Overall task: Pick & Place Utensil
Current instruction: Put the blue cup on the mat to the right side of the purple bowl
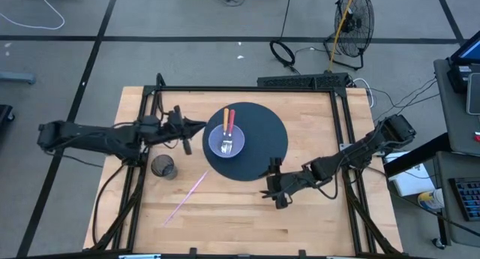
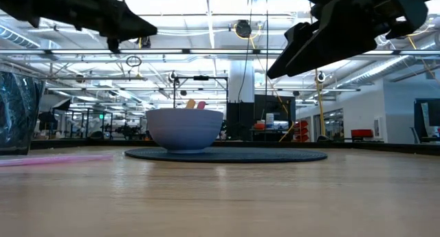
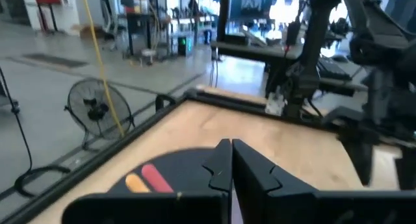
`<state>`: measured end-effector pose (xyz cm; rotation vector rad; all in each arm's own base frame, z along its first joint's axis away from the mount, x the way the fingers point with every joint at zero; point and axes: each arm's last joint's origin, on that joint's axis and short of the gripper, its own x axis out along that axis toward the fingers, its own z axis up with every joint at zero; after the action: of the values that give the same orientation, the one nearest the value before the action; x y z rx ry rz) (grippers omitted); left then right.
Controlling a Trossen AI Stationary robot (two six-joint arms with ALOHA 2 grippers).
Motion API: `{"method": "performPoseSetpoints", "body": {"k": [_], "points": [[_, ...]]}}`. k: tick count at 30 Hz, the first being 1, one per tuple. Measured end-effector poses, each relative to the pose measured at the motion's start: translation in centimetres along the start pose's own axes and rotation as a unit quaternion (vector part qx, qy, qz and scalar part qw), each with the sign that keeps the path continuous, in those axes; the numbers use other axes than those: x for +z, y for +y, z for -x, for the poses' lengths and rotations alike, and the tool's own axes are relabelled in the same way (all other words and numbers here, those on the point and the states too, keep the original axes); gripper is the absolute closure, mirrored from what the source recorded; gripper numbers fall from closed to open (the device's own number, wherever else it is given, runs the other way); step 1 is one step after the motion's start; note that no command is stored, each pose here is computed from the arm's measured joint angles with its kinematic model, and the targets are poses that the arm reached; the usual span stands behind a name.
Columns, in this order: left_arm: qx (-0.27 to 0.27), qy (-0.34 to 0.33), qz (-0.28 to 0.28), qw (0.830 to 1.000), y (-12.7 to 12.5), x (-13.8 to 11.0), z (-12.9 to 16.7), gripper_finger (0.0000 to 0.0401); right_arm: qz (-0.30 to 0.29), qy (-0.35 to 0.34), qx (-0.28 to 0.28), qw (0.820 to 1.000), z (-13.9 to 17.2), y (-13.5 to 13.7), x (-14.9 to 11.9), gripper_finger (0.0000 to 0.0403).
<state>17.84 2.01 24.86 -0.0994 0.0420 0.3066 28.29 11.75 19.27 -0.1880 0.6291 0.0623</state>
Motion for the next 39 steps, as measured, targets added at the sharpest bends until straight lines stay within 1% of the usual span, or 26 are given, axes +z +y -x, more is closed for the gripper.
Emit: {"method": "performPoseSetpoints", "body": {"k": [5,8,12,16,23,31,35,37,39], "points": [[-0.016,0.063,0.001,0.998,-0.5,0.9,1.2,0.038,-0.003,-0.013,-0.006,1.0,-0.2,-0.5,0.3,0.0149],[-0.045,0.115,-0.006,0.992,-1.3,1.6,1.7,0.0375,0.004,-0.02,-0.009,1.0,-0.2,-0.7,0.5,0.0149],[-0.096,0.184,-0.024,0.978,-2.4,2.5,2.5,0.0369,0.008,-0.019,-0.012,1.0,-0.3,-1.0,0.5,0.0149],[-0.132,0.233,-0.043,0.963,-3.5,3.0,3.8,0.0364,0.006,-0.017,-0.016,1.0,-0.4,-1.3,0.5,0.0149],[-0.168,0.29,-0.024,0.942,-4.9,2.7,5.3,0.0364,0.007,-0.016,-0.021,1.0,-0.5,-1.7,0.5,0.0149],[-0.145,0.354,-0.005,0.924,-6.3,1.2,6.2,0.0364,0.012,-0.015,-0.025,1.0,-0.6,-2.0,0.5,0.0149],[-0.133,0.396,-0.002,0.909,-7.2,0.2,6.3,0.0364,0.01,-0.015,-0.028,0.999,-0.7,-2.2,0.5,0.0149],[-0.112,0.427,-0.007,0.897,-7.5,-0.3,6.4,0.0364,0.009,-0.015,-0.029,0.999,-0.7,-2.3,0.5,0.0149],[-0.089,0.451,-0.013,0.888,-7.8,-0.2,6.5,0.0364,0.01,-0.014,-0.031,0.999,-0.7,-2.5,0.5,0.0149]]}}
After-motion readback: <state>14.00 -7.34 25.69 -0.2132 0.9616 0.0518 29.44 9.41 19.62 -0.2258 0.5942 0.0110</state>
